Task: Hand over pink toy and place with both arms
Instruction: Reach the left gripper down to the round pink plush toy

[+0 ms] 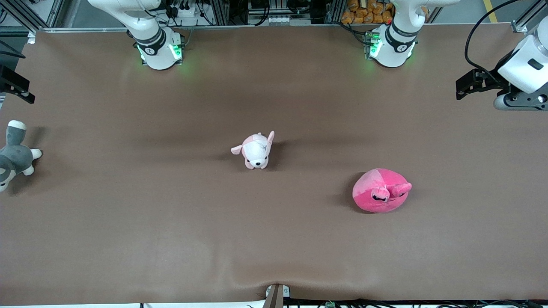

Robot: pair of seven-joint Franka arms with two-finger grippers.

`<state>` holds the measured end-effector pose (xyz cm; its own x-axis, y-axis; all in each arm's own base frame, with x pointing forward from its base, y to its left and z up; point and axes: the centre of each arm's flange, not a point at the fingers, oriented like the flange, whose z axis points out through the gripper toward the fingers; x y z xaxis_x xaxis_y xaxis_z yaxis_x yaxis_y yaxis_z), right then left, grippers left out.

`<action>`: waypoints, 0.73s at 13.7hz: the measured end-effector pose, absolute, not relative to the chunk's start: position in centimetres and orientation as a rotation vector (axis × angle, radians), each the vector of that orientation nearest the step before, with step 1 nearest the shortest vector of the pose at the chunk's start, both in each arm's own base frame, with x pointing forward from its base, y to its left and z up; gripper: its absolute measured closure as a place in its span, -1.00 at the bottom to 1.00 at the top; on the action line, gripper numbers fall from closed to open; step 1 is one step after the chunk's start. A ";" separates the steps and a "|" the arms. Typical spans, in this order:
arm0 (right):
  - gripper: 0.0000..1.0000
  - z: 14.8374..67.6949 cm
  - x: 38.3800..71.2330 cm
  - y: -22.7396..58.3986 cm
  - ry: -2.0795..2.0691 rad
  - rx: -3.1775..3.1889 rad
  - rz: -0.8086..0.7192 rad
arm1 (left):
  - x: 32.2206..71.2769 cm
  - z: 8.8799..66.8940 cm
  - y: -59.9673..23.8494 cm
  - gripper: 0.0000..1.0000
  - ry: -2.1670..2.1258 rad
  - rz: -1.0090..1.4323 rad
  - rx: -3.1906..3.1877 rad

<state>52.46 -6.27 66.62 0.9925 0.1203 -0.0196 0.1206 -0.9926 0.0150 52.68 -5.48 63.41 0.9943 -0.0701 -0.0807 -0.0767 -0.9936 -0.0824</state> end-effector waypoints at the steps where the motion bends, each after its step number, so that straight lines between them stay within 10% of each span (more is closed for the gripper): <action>1: -1.00 66.5 52.3 -6.2 0.192 3.122 -0.050 | 52.7 63.4 -5.5 -1.00 0.113 0.119 -3.052; 10: -1.00 66.5 52.2 -6.2 0.200 3.122 -0.059 | 54.5 62.0 -5.8 -1.00 -0.211 0.146 -3.103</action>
